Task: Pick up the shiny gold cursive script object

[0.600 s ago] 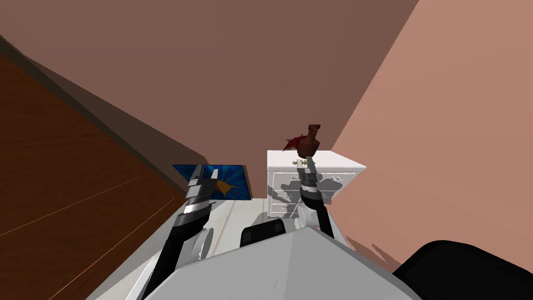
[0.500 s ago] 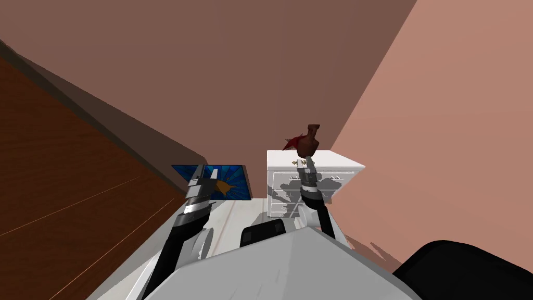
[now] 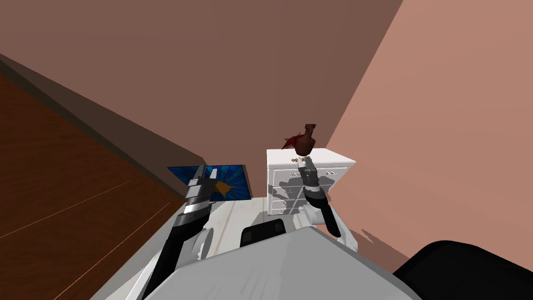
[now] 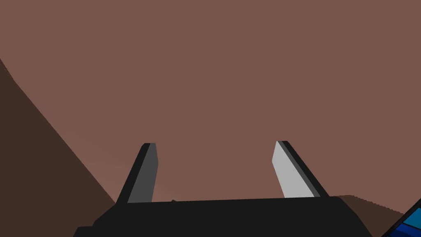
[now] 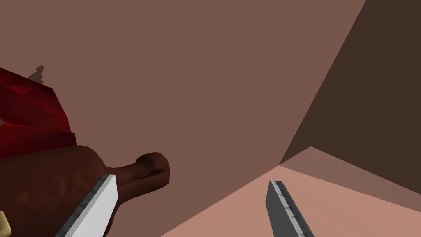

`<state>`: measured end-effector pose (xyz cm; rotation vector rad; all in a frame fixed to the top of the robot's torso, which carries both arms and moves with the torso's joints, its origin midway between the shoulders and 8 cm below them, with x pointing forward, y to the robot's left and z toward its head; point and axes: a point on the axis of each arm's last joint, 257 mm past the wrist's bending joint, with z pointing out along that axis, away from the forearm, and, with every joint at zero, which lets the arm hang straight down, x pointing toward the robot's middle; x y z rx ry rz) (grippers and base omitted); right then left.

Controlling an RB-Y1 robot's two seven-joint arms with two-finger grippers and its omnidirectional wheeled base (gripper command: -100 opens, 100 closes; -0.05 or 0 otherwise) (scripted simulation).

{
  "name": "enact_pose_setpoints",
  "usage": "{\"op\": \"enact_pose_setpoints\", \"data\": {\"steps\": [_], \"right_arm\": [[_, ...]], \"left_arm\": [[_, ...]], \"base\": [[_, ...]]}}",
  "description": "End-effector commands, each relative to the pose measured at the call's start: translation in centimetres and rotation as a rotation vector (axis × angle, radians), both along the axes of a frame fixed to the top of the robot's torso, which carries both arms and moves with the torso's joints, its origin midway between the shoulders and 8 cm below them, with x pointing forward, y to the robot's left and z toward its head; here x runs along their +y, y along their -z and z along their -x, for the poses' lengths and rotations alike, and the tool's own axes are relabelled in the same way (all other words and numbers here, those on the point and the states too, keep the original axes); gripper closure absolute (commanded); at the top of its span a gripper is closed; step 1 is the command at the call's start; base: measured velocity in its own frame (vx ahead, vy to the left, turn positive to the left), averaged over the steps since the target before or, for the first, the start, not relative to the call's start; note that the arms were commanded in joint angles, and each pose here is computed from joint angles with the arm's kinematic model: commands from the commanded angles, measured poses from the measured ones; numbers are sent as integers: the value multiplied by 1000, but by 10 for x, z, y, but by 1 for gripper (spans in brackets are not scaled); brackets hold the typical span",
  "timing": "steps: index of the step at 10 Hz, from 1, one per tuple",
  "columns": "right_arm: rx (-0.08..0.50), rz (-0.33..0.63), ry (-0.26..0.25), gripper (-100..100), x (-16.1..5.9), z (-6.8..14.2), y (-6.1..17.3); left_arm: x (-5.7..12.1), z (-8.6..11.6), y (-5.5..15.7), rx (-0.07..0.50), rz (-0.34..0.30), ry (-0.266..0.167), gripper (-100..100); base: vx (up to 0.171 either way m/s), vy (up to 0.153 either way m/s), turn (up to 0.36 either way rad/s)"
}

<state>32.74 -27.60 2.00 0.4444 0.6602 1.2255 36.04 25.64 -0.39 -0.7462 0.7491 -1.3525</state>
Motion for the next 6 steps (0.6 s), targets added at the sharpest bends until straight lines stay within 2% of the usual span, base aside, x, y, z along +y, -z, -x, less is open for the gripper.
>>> {"op": "enact_pose_setpoints", "data": {"steps": [1,3,6], "right_arm": [[-16,61,-12,-100,0,1,-3],[-26,108,-22,-100,0,1,-4],[-60,241,-41,-100,-5,2,-9]], "left_arm": [[0,0,0,0,0,0,0],[0,0,0,0,0,0,0],[0,0,0,0,0,0,0]], "base": [[-6,65,-134],[-8,75,-77],[-3,66,-78]]}}
